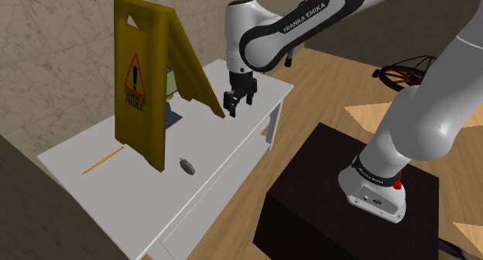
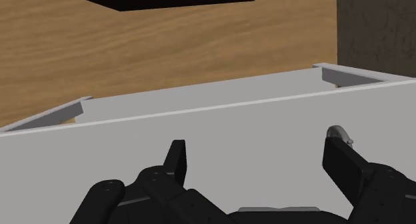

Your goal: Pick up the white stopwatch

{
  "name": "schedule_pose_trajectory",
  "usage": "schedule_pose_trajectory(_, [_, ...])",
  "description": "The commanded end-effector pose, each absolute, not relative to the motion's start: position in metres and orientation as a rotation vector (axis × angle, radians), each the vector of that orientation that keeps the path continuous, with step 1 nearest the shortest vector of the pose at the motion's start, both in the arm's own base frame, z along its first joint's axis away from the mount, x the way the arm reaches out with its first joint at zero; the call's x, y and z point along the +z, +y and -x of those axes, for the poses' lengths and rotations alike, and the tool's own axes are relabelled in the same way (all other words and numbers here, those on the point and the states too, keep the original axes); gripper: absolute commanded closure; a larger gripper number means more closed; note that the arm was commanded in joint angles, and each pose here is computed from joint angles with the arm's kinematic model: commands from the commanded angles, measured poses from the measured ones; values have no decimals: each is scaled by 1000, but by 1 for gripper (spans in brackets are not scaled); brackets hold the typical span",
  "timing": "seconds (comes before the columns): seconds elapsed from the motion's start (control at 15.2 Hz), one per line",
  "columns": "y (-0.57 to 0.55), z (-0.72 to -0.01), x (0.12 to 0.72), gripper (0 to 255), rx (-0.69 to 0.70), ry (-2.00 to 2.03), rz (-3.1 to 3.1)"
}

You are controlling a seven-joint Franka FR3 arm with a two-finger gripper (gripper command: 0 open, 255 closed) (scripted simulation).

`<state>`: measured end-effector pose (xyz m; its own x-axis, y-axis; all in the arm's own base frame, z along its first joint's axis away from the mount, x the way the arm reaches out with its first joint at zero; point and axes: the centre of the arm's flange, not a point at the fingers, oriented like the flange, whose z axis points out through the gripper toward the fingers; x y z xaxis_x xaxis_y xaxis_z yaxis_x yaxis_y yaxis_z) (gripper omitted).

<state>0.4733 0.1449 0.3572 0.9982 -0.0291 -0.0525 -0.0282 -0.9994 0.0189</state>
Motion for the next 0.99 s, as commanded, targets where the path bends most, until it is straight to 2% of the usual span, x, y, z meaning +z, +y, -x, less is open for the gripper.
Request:
schedule_pose_trajectory(0.0, [159, -486, 340, 0, -88, -33, -3127])
schedule_pose_trajectory(0.92, [266, -569, 215, 0, -127, 58, -3151])
